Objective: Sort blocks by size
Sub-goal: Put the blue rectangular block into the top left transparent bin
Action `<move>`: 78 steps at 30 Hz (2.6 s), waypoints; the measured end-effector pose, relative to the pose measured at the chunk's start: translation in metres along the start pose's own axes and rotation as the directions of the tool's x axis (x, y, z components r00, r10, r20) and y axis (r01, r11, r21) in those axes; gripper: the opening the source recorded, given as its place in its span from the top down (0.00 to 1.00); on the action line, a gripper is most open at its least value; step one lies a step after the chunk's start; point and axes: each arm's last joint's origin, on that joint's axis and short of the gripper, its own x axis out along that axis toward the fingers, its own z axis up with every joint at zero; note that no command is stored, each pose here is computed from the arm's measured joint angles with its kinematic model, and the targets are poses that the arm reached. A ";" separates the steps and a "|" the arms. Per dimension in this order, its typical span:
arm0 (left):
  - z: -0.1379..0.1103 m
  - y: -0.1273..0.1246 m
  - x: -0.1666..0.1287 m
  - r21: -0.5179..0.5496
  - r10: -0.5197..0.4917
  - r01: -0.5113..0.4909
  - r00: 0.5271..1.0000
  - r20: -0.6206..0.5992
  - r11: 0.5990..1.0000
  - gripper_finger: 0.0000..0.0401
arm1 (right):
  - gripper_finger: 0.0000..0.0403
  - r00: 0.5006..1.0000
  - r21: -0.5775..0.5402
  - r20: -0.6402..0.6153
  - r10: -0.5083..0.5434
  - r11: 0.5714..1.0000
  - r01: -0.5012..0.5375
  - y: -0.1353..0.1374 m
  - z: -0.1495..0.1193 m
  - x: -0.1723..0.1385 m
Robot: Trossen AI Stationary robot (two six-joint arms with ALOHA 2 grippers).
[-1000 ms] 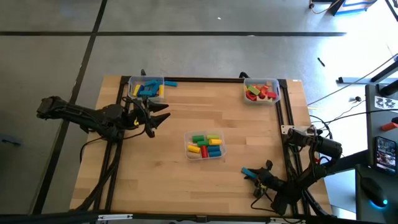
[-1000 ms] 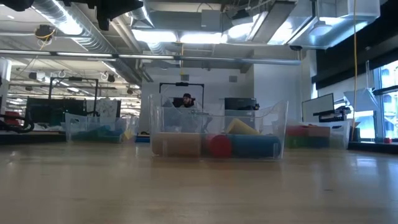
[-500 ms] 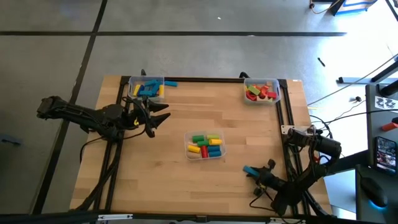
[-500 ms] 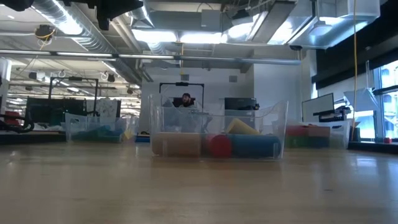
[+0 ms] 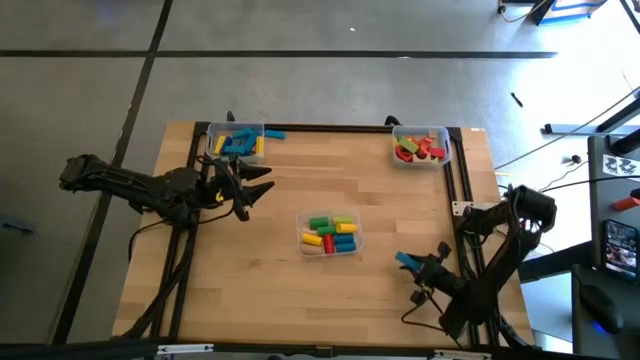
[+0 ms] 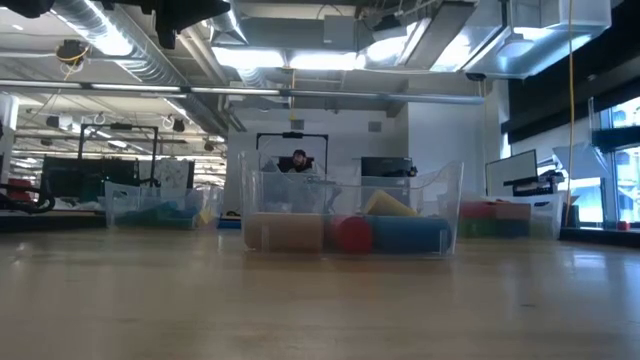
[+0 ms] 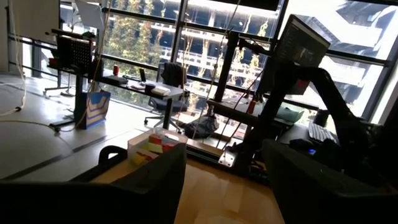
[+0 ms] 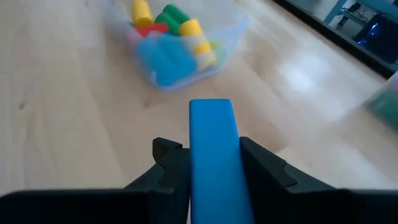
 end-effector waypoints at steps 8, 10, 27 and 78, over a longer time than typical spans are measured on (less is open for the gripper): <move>-0.004 0.001 0.000 0.035 0.008 -0.007 0.999 -0.039 0.999 0.48 | 0.72 0.999 -0.013 -0.036 0.008 1.000 -0.008 -0.015 0.056 0.018; -0.007 0.002 0.000 0.072 0.017 -0.013 0.998 -0.066 0.997 0.48 | 0.73 0.999 -0.034 -0.047 0.021 0.999 -0.023 -0.016 0.069 0.026; -0.028 0.022 0.001 0.236 0.161 -0.097 0.950 -0.267 0.967 0.48 | 0.72 0.971 -0.171 0.052 0.234 0.960 -0.222 -0.064 0.193 0.150; 0.013 0.055 -0.004 0.308 0.376 -0.370 0.926 0.042 0.877 0.48 | 0.62 0.834 -0.102 0.499 0.236 0.972 -0.214 -0.107 0.321 0.492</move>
